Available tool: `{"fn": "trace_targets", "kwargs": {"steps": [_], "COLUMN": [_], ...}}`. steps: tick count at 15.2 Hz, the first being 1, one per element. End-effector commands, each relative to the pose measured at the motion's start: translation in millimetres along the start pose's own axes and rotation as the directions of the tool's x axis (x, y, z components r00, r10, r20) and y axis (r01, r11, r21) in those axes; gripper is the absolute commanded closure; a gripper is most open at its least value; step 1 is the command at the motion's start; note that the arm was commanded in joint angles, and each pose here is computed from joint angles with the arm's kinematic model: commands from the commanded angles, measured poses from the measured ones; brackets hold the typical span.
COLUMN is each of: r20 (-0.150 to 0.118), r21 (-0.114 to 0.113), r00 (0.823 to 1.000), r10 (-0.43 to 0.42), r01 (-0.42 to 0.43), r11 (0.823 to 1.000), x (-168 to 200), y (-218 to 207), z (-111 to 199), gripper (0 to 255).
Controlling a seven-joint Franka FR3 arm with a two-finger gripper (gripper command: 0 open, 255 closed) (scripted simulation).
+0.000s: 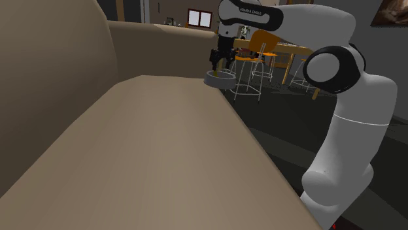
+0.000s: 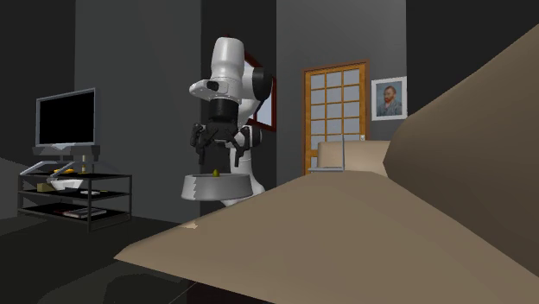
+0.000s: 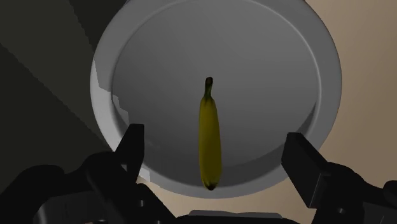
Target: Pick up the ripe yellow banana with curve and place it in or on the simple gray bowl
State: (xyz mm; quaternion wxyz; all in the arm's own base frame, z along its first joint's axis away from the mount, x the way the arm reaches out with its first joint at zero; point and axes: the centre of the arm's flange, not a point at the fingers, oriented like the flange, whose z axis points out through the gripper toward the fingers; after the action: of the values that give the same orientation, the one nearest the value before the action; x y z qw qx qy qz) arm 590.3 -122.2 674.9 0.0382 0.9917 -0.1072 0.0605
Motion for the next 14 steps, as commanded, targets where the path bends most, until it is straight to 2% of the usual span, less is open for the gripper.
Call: {"fn": "trace_targets", "kwargs": {"steps": [1,2,6,14], "r20": [0.0,0.0,0.0,0.0], "r21": [0.0,0.0,0.0,0.0], "r00": [1.0,1.0,1.0,1.0], "r10": [0.0,0.0,0.0,0.0], "r01": [0.0,0.0,0.0,0.0], "r11": [1.0,1.0,1.0,1.0], "x": [0.0,0.0,0.0,0.0], "y": [0.0,0.0,0.0,0.0], "z": [0.0,0.0,-49.9,-50.0], "gripper": [0,0,0,0]}}
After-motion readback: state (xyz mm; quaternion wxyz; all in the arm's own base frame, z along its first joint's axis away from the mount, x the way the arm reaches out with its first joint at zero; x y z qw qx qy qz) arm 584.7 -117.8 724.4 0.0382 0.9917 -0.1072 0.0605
